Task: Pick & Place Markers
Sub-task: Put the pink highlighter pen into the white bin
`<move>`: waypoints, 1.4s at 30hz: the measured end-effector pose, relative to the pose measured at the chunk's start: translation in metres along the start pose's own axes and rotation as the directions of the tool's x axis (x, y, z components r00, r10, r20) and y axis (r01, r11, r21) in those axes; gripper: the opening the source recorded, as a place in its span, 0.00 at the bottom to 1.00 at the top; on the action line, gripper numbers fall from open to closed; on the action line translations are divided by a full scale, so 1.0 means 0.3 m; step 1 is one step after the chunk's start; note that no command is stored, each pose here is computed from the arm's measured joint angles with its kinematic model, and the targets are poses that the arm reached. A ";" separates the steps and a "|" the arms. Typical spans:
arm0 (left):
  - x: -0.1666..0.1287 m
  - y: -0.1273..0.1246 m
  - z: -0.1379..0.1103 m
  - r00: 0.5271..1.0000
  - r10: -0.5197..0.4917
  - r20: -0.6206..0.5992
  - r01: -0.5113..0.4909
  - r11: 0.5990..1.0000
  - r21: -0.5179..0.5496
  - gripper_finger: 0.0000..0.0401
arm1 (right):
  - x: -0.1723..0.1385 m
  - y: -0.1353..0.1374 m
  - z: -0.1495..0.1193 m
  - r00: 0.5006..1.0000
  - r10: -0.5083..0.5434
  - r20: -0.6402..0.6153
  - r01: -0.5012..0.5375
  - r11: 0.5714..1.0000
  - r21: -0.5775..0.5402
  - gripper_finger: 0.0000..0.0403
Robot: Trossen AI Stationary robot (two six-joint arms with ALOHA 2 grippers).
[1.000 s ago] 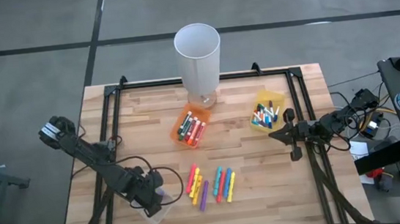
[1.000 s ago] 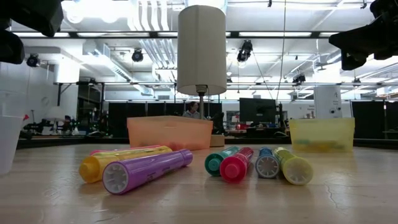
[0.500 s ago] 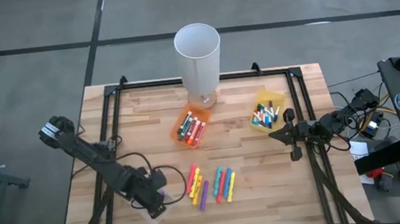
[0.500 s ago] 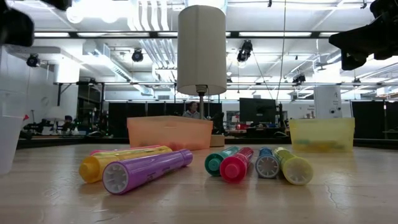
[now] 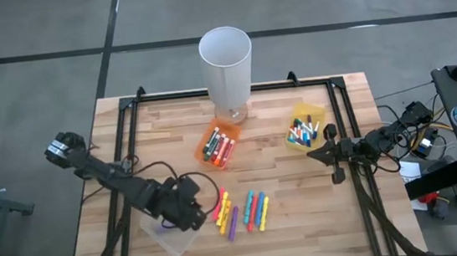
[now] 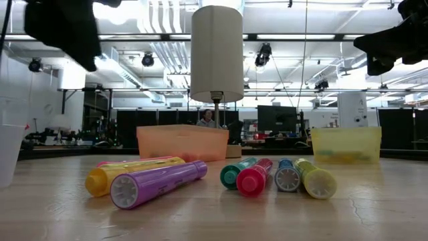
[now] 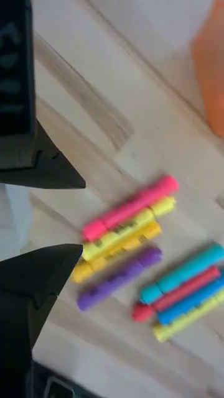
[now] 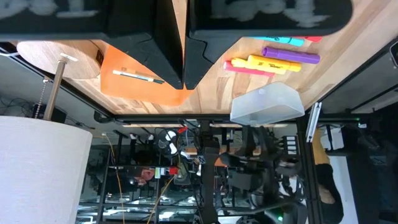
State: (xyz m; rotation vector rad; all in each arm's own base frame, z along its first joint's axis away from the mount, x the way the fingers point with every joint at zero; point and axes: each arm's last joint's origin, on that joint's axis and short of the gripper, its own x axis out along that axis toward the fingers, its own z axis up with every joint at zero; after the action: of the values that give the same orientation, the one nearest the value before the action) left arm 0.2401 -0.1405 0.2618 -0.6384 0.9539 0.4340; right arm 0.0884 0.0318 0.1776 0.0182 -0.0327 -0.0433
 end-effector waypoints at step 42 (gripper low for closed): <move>0.376 0.009 0.157 0.995 0.066 -0.069 -0.071 0.996 -0.062 0.37 | 0.000 0.000 0.000 1.000 0.000 0.000 0.000 1.000 0.000 0.02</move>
State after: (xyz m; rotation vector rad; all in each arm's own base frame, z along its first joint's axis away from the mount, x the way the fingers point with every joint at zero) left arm 0.3255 -0.0995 0.1845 -0.6835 1.0308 0.5088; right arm 0.0884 0.0318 0.1776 0.0182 -0.0327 -0.0431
